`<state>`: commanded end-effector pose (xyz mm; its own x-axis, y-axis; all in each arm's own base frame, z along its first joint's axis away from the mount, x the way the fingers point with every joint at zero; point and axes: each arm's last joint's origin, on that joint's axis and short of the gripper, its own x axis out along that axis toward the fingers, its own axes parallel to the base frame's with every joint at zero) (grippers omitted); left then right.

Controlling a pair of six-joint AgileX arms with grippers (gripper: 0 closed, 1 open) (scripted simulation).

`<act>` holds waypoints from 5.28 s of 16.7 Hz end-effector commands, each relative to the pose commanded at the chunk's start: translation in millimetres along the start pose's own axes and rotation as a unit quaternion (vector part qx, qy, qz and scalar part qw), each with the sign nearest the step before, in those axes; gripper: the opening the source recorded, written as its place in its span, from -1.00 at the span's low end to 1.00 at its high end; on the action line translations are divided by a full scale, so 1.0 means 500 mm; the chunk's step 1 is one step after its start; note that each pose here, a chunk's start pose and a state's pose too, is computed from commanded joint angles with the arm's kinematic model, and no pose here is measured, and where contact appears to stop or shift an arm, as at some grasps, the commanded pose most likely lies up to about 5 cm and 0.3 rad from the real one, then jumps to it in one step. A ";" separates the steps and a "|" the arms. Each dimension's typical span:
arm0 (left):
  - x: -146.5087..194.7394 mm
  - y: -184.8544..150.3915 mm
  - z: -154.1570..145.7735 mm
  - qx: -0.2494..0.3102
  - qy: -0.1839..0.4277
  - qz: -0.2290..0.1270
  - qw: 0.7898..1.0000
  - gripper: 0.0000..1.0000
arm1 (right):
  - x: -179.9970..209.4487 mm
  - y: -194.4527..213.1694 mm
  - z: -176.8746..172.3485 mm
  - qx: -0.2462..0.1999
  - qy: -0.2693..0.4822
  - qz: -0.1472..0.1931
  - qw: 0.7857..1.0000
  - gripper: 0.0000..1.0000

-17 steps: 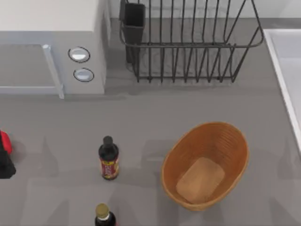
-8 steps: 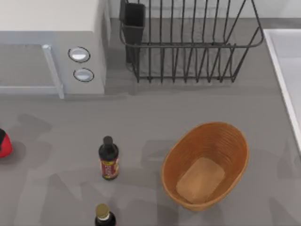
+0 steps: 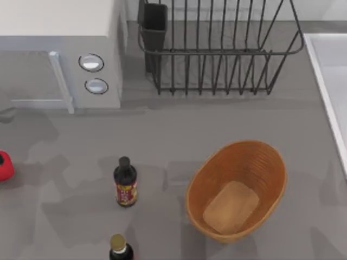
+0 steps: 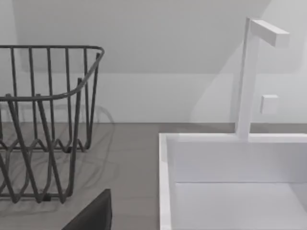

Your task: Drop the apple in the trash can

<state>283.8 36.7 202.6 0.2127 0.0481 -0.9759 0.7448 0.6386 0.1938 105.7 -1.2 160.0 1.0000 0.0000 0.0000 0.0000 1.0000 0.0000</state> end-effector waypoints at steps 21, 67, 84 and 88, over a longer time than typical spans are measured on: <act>0.190 0.023 0.026 0.109 0.042 -0.108 0.987 1.00 | 0.000 0.000 0.000 0.000 0.000 0.000 1.000 1.00; -0.104 0.085 0.059 0.108 0.037 -0.093 0.989 -1.00 | 0.000 0.000 0.000 0.000 0.000 0.000 1.000 1.00; -0.125 -0.085 0.314 -0.014 0.023 -0.148 0.989 -1.00 | 0.000 0.000 0.000 0.000 0.000 0.000 1.000 1.00; -0.145 -0.216 0.425 -0.135 0.043 -0.149 0.979 -1.00 | 0.000 0.000 0.000 0.000 0.000 0.000 1.000 1.00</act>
<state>322.2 -199.0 273.5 -0.0522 -0.1140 -0.9921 0.5688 0.8132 -0.1233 105.7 -1.2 160.0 1.0000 0.0000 0.0000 0.0000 1.0000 0.0000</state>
